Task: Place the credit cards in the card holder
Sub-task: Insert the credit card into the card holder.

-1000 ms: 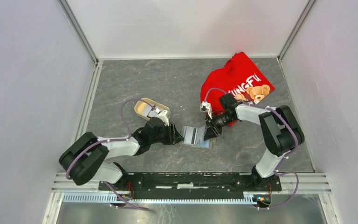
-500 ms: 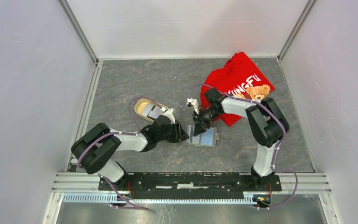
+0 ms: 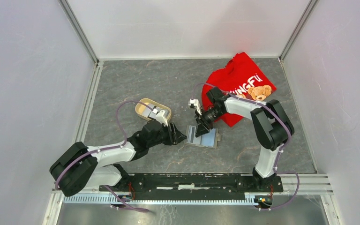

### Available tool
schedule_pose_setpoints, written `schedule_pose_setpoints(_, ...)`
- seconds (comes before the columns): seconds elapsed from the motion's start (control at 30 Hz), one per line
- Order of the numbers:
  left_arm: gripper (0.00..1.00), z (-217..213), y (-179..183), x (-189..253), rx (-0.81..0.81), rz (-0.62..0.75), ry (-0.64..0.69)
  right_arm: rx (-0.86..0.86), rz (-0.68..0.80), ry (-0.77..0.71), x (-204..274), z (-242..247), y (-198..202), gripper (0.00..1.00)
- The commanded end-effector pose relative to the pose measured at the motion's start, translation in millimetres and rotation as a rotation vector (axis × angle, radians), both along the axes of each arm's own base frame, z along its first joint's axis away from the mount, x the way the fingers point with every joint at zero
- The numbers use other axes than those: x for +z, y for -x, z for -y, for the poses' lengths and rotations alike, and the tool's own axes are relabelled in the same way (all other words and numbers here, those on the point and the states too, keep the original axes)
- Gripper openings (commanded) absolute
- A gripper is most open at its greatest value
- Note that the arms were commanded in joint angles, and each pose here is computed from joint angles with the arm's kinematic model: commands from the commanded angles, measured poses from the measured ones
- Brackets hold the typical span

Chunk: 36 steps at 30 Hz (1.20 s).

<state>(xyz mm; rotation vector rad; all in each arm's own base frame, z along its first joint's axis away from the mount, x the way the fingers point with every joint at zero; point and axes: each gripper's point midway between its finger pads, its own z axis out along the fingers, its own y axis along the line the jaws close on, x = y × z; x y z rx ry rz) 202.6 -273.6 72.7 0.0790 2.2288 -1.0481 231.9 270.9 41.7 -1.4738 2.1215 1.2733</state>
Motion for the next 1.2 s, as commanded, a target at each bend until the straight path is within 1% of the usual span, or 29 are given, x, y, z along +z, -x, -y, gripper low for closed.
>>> schedule_pose_setpoints(0.0,0.59,12.1,-14.1,16.6,-0.009,0.075,0.022,0.098,0.205,-0.144,62.5,2.3,-3.1,0.36)
schedule_pose_setpoints(0.07,0.59,18.3,-19.8,5.2,-0.017,0.051,-0.01,0.062,0.254,-0.116,57.7,13.3,-3.1,0.39)
schedule_pose_setpoints(0.13,0.6,24.6,-24.4,-4.1,-0.027,0.028,-0.036,0.026,0.286,-0.042,38.9,25.4,-3.6,0.38)
schedule_pose_setpoints(0.2,0.61,27.7,-29.2,-11.6,-0.023,0.011,-0.06,-0.014,0.294,0.035,20.1,35.4,-8.3,0.34)
schedule_pose_setpoints(0.23,0.63,28.1,-31.1,-14.7,-0.019,0.006,-0.073,-0.019,0.284,0.049,16.0,36.2,-9.3,0.31)
schedule_pose_setpoints(0.27,0.68,28.2,-33.2,-17.0,-0.013,0.002,-0.084,-0.023,0.271,0.054,13.6,35.4,-10.1,0.27)
schedule_pose_setpoints(0.3,0.7,27.2,-34.4,-19.8,-0.007,-0.003,-0.098,-0.028,0.259,0.058,12.2,34.1,-11.1,0.24)
schedule_pose_setpoints(0.4,0.7,26.1,-32.8,-27.8,-0.006,-0.024,-0.12,-0.053,0.239,0.083,2.8,34.3,-13.6,0.18)
schedule_pose_setpoints(0.47,0.69,25.5,-30.0,-35.6,-0.01,-0.045,-0.133,-0.069,0.22,0.089,-2.3,33.9,-14.2,0.17)
schedule_pose_setpoints(0.53,0.66,26.2,-27.1,-42.9,-0.018,-0.067,-0.142,-0.084,0.2,0.087,-5.2,31.3,-15.0,0.17)
schedule_pose_setpoints(0.63,0.56,27.7,-22.7,-52.2,-0.024,-0.098,-0.149,-0.107,0.177,0.098,-12.3,29.7,-18.5,0.17)
schedule_pose_setpoints(0.8,0.51,40.6,-11.3,-57.3,-0.049,-0.119,-0.127,-0.121,0.147,0.109,-20.8,28.8,-19.2,0.17)
schedule_pose_setpoints(0.93,0.5,53.5,1.5,-59.0,-0.08,-0.133,-0.108,-0.111,0.157,0.116,-21.0,30.6,-20.6,0.19)
schedule_pose_setpoints(1.03,0.49,53.8,4.8,-58.1,-0.075,-0.131,-0.102,-0.079,0.179,0.109,-12.7,36.3,-20.4,0.2)
schedule_pose_setpoints(1.13,0.52,39.2,-1.7,-50.3,-0.017,-0.092,-0.141,-0.05,0.249,0.075,8.2,46.0,-24.0,0.22)
schedule_pose_setpoints(1.17,0.54,35.4,-6.2,-38.8,-0.004,-0.054,-0.148,-0.038,0.278,0.057,16.4,49.5,-24.3,0.23)
